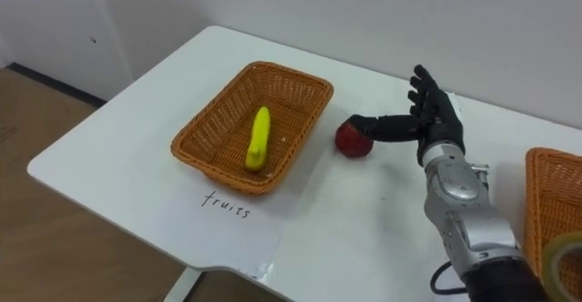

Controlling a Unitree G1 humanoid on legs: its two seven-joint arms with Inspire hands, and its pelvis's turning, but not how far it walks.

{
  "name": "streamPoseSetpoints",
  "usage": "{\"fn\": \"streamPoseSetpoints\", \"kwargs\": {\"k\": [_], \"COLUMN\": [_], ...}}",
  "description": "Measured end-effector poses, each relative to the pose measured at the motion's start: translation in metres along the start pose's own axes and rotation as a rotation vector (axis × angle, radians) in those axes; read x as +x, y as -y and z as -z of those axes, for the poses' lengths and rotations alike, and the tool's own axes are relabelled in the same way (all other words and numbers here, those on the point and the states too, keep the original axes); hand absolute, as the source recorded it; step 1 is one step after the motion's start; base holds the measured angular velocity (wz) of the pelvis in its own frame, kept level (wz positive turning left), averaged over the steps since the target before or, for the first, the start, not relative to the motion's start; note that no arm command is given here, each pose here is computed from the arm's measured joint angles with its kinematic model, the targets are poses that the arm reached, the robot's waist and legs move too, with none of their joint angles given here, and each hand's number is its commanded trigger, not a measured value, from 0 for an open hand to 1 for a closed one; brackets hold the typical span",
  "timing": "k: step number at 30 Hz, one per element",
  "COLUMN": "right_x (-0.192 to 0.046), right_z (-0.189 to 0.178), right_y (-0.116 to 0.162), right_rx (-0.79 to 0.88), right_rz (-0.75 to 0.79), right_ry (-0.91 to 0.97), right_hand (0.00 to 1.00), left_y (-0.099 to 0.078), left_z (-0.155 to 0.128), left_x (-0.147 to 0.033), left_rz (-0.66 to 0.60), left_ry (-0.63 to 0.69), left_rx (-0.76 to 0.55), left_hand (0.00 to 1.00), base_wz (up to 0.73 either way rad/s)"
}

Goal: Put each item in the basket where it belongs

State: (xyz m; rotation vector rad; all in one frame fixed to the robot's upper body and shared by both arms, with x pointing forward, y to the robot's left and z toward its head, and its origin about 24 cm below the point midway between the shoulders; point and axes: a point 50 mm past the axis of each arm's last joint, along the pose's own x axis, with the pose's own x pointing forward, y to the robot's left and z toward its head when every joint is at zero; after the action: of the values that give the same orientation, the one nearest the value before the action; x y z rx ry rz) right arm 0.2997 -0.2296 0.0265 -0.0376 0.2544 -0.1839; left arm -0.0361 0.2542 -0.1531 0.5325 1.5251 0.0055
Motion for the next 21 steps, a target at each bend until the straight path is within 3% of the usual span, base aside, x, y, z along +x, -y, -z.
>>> {"fn": "streamPoseSetpoints", "kwargs": {"k": [21], "right_x": [0.000], "right_z": [0.020], "right_y": [0.001], "right_rx": [-0.037], "right_rz": [-0.063], "right_ry": [-0.067], "right_hand": [0.00], "left_y": [0.009], "left_z": [-0.013], "left_x": [-0.001], "left_rz": [0.056], "left_ry": [0.057], "left_rx": [0.036], "left_hand": [0.00], "base_wz": [0.00]}}
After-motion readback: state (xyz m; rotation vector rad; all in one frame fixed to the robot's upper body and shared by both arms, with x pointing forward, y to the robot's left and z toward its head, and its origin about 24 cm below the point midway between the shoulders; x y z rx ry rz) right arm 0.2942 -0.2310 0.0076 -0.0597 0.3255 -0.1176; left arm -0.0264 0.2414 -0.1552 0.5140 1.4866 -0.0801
